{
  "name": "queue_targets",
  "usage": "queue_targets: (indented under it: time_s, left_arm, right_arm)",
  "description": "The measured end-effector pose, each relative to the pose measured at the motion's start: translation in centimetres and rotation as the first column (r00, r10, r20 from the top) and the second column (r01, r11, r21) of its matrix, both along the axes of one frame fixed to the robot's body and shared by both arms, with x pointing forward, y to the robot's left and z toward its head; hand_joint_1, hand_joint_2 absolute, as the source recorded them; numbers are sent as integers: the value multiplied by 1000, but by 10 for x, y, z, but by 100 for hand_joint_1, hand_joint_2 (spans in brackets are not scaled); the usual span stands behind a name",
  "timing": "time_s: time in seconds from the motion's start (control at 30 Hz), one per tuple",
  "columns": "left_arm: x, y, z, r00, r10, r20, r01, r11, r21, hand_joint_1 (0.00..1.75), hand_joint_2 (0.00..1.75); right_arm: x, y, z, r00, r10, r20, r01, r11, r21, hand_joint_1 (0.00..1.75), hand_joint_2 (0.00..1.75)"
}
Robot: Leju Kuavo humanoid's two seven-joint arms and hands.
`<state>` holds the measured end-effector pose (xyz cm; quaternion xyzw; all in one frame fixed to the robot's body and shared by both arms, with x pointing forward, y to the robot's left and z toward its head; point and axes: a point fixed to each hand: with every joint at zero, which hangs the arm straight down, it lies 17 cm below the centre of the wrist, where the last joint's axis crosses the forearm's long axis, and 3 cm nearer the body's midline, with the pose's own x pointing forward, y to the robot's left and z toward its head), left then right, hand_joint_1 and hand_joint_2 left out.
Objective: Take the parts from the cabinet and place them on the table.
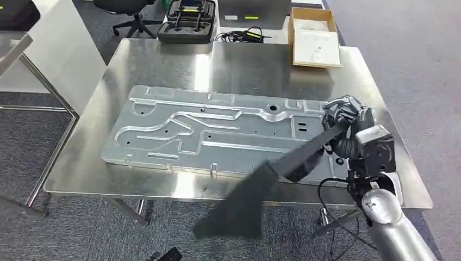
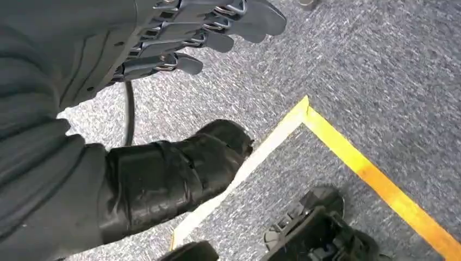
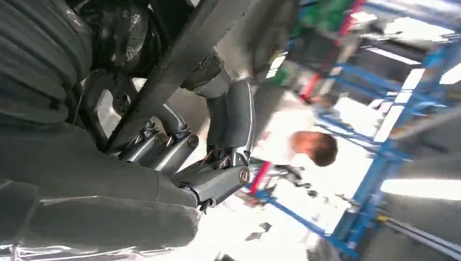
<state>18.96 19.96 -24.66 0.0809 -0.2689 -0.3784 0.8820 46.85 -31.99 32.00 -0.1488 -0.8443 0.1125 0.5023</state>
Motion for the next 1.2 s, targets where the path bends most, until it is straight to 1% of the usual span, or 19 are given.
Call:
queue_targets:
  time_s: [0.2, 0.37, 0.5, 0.73, 0.9, 1.03, 1.2]
  left_arm:
    - [1, -1, 0, 1000, -20, -1, 20, 1000, 4, 0, 175]
    - [3, 0, 1, 1000, -23, 2, 23, 1000, 7, 0, 175]
    - [-1, -3, 0, 999, -38, -5, 38, 999, -6, 0, 175]
    - [2, -5, 1, 999, -50, 0, 50, 999, -9, 0, 175]
    - [4, -6, 2, 998, -56, 7, 56, 998, -12, 0, 175]
    - [6, -7, 3, 998, -60, 29, 60, 998, -5, 0, 175]
    - [9, -6, 4, 998, -60, 36, 60, 998, -2, 0, 175]
  right_arm:
    - [20, -37, -4, 992, -120, -27, 116, 986, -121, 175, 175]
    - [27, -63, -9, 980, -195, -42, 185, 968, -172, 175, 175]
    - [31, -87, -20, 958, -283, -55, 260, 931, -256, 175, 175]
    - [32, -116, -23, 926, -374, -46, 336, 875, -348, 175, 175]
    - [31, -141, -20, 906, -422, -35, 380, 846, -375, 175, 175]
    - [27, -150, -33, 897, -439, -50, 386, 834, -396, 175, 175]
    - [26, -162, -29, 887, -460, -42, 408, 821, -399, 175, 175]
